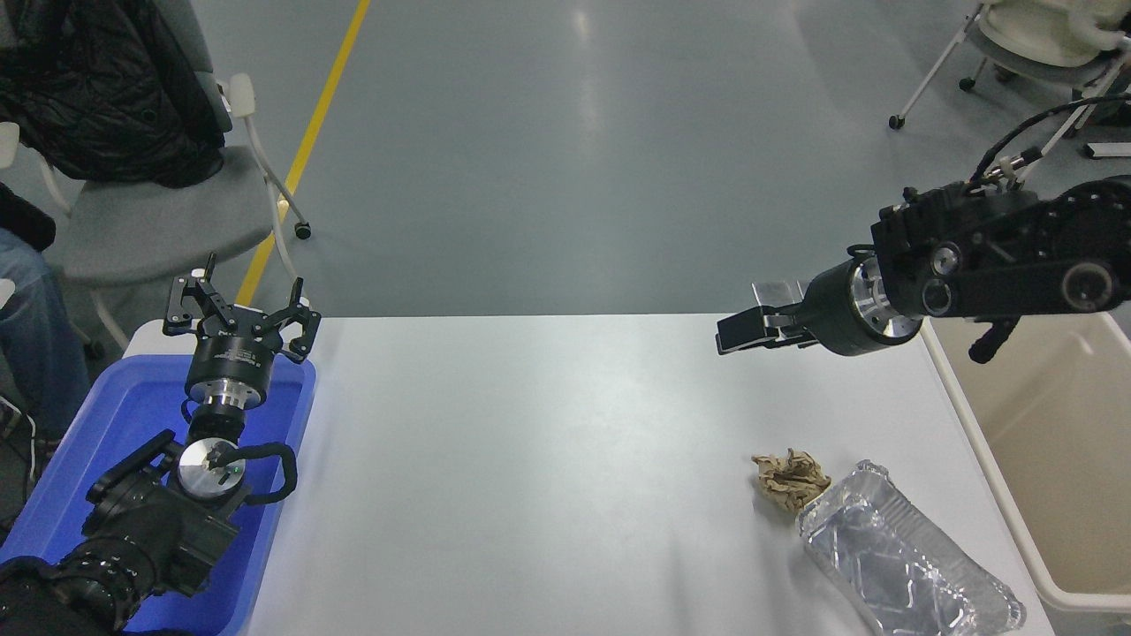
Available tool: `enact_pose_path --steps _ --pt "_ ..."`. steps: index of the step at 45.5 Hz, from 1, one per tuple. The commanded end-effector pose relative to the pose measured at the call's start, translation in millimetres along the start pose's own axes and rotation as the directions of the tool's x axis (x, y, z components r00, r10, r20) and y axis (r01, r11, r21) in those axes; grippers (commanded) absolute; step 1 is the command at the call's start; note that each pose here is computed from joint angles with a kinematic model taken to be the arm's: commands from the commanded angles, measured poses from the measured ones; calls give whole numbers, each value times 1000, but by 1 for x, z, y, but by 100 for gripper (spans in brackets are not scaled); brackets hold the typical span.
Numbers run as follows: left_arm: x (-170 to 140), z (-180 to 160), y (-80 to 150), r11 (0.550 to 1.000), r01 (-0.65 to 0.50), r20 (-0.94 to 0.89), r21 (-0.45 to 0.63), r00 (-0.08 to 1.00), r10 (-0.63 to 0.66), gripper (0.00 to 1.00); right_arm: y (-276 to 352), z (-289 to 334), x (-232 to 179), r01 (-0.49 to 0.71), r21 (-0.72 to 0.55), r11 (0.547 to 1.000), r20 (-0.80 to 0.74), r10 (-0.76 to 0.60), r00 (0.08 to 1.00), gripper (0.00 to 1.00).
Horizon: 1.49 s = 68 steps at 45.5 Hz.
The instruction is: Pick up paper cup place in dustbin
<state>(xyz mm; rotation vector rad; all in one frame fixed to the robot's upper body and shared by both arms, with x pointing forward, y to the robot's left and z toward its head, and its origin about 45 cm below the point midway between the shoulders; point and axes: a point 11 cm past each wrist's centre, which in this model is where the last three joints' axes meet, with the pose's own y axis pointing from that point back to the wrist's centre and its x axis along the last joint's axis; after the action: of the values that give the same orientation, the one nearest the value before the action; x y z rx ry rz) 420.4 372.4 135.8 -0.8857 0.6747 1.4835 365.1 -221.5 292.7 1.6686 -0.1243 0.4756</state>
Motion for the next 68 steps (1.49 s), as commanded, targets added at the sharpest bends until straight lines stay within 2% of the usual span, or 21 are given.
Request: enact_pose_path --steps 1,14,28,40,49,60,68 --pt "0 0 0 1000 -1 0 0 1000 1 99 21 5 -8 69 -86 994 36 -67 997 100" --pt "0 0 0 1000 -2 -1 -1 1000 2 99 38 29 -33 211 -153 965 124 -193 973 100" --pt "1 0 1 1000 -2 -2 -2 1000 2 99 54 15 -41 343 -120 932 137 -327 935 100" --pt "1 0 1 1000 -3 -1 -1 1000 3 99 50 -16 -33 335 -94 938 57 -331 942 100" --pt "1 -1 1 1000 -3 0 0 1000 3 99 57 -29 -26 320 -72 945 67 -316 946 100" --pt "1 0 1 1000 -3 -1 0 1000 3 99 76 -27 -29 385 -76 920 87 -379 921 100" --pt "1 0 1 1000 -3 -1 0 1000 3 99 75 -34 -29 379 -28 925 137 -372 918 100"
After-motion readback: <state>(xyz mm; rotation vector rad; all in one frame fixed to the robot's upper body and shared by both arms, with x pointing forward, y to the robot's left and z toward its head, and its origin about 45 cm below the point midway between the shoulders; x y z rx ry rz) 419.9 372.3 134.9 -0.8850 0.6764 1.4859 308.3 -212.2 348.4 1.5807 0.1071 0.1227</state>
